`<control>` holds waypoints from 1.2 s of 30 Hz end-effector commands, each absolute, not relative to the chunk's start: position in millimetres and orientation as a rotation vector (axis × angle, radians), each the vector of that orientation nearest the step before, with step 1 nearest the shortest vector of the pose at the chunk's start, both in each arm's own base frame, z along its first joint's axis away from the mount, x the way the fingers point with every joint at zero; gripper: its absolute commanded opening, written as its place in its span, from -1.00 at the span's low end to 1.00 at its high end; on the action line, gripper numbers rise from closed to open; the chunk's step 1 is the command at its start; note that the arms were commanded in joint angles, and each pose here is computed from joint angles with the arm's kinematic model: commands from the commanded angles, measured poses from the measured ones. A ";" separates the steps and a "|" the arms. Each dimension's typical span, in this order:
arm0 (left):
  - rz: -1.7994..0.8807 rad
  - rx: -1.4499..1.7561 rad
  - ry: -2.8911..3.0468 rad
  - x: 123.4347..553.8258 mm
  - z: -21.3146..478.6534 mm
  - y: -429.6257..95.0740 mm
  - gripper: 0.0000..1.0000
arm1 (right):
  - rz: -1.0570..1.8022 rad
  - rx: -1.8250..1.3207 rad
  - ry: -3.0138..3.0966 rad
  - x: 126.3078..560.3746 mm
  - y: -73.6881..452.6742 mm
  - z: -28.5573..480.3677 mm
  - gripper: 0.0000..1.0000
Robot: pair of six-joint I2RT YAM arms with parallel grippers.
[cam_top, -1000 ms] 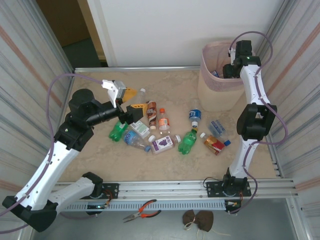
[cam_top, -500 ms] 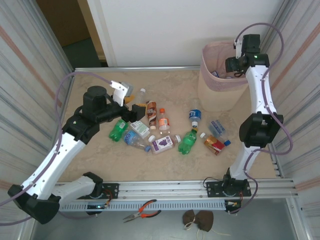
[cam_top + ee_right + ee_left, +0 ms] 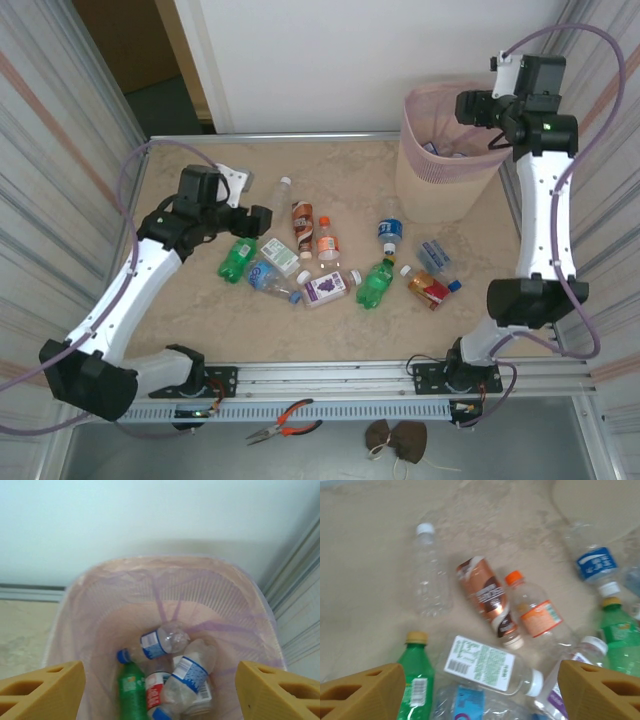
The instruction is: Put the plastic bottles in the bin
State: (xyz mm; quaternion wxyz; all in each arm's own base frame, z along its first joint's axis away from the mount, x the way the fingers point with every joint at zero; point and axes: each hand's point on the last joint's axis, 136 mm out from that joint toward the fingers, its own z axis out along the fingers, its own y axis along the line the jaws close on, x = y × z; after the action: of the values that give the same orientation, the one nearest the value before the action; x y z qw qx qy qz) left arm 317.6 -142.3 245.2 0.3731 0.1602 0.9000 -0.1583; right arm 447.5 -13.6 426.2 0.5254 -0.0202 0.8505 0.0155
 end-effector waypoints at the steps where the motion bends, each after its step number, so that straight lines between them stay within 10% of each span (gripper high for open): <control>1: -0.388 0.306 2.428 318.0 213.0 -119.7 0.58 | 0.145 -0.028 1.993 426.0 -1.9 437.2 0.56; 18: -0.157 0.362 2.802 330.0 101.8 -79.6 0.68 | 0.226 -0.002 2.091 367.8 10.2 376.2 0.54; 36: -0.150 0.361 2.784 334.0 111.3 -67.4 0.69 | 0.265 -0.058 2.133 343.3 35.9 369.7 0.54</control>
State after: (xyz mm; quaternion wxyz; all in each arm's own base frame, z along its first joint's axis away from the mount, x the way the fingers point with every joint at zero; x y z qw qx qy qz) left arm 331.5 -68.5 96.0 0.1425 0.1188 0.9814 -0.0485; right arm 355.9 33.0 361.1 0.4726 -0.0272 0.8743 0.1070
